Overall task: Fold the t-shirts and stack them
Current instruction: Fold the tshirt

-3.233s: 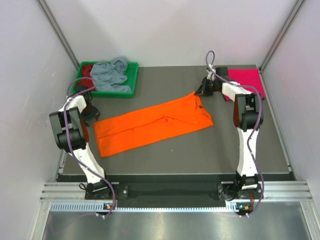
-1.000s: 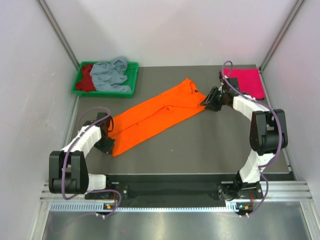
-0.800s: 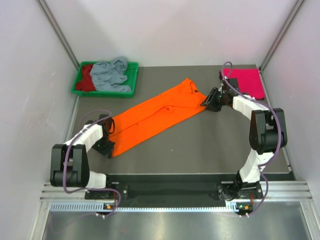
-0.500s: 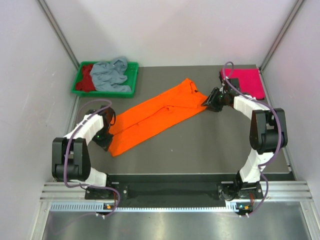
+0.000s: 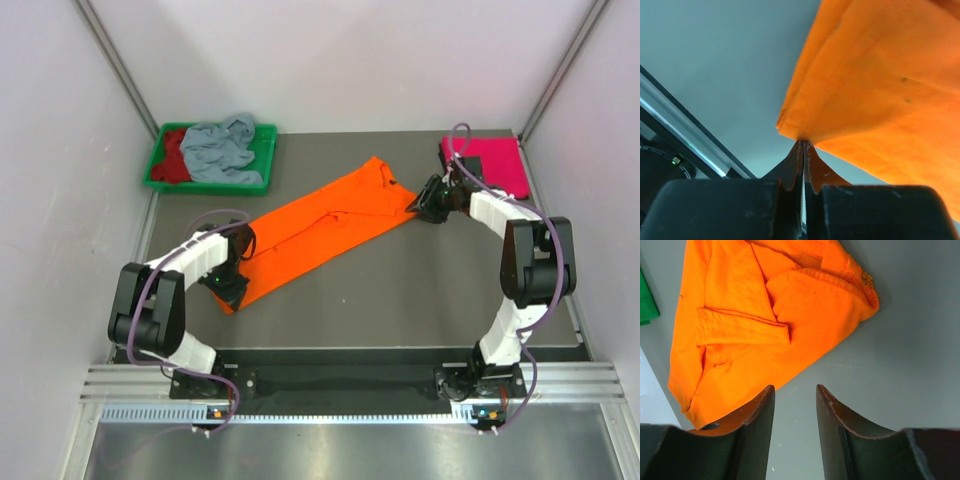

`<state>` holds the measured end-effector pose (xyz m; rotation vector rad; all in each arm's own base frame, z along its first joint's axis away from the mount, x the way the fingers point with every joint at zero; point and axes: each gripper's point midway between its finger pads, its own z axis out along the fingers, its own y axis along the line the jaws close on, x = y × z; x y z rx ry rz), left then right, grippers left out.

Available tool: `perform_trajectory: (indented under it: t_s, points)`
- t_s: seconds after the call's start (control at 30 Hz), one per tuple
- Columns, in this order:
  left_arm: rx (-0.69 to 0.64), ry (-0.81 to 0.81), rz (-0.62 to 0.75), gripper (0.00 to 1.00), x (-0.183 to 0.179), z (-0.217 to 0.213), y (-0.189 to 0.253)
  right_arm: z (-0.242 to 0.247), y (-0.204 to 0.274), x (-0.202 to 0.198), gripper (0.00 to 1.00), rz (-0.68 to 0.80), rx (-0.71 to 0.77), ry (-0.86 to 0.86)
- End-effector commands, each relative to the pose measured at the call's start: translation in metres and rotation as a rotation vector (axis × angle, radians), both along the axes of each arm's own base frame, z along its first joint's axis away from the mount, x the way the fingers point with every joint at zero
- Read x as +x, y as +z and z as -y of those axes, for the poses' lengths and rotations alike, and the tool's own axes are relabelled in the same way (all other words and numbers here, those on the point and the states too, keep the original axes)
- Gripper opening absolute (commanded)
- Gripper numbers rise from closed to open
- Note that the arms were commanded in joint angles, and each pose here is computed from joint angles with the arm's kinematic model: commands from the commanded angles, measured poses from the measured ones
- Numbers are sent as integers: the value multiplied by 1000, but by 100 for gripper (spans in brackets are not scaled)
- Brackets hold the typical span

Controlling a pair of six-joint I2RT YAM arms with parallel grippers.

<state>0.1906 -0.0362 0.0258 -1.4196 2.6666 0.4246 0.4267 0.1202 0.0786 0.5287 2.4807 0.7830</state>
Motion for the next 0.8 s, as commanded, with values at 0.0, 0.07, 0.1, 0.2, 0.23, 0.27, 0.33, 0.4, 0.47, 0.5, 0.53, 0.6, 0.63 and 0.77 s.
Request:
perform_trajectory:
  t_s: [0.0, 0.07, 0.1, 0.2, 0.23, 0.27, 0.33, 0.4, 0.47, 0.5, 0.53, 0.6, 0.63, 0.77]
  points:
    - [41, 34, 11, 0, -1, -7, -1, 8, 10, 8, 39, 47, -12, -1]
    - [71, 43, 23, 0, -1, -12, -2, 10, 8, 8, 39, 42, -12, -6]
    - [76, 47, 11, 0, -5, -13, -6, 11, 7, 8, 39, 41, -13, -6]
    - [95, 54, -18, 0, -14, -17, -13, 13, 5, 8, 39, 35, -13, -12]
    - [94, 54, -21, 0, -15, -17, -16, 13, 6, 9, 39, 38, -12, -12]
    - [89, 57, -30, 0, -18, -16, -17, 13, 5, 9, 39, 35, -15, -14]
    - [82, 58, -40, 0, -21, -15, -18, 14, 6, 9, 39, 35, -17, -15]
    - [77, 59, -26, 0, -18, -14, -16, 16, 6, 9, 39, 34, -21, -21]
    - [72, 57, -20, 0, -17, -14, -12, 16, 7, 7, 39, 33, -23, -22]
    - [57, 56, -3, 0, -12, -11, -7, 16, 6, 6, 39, 28, -20, -23]
    - [43, 53, 2, 0, -10, -8, -4, 17, 7, 6, 39, 28, -20, -28]
    - [6, 40, 26, 0, -2, -1, 8, 16, 6, 2, 39, 16, -13, -40]
    - [-3, 35, 38, 0, 1, 0, 12, 16, 7, 1, 39, 19, -8, -49]
    - [-33, -8, 150, 0, 29, 6, 40, 17, 4, -6, 44, 24, 11, -108]
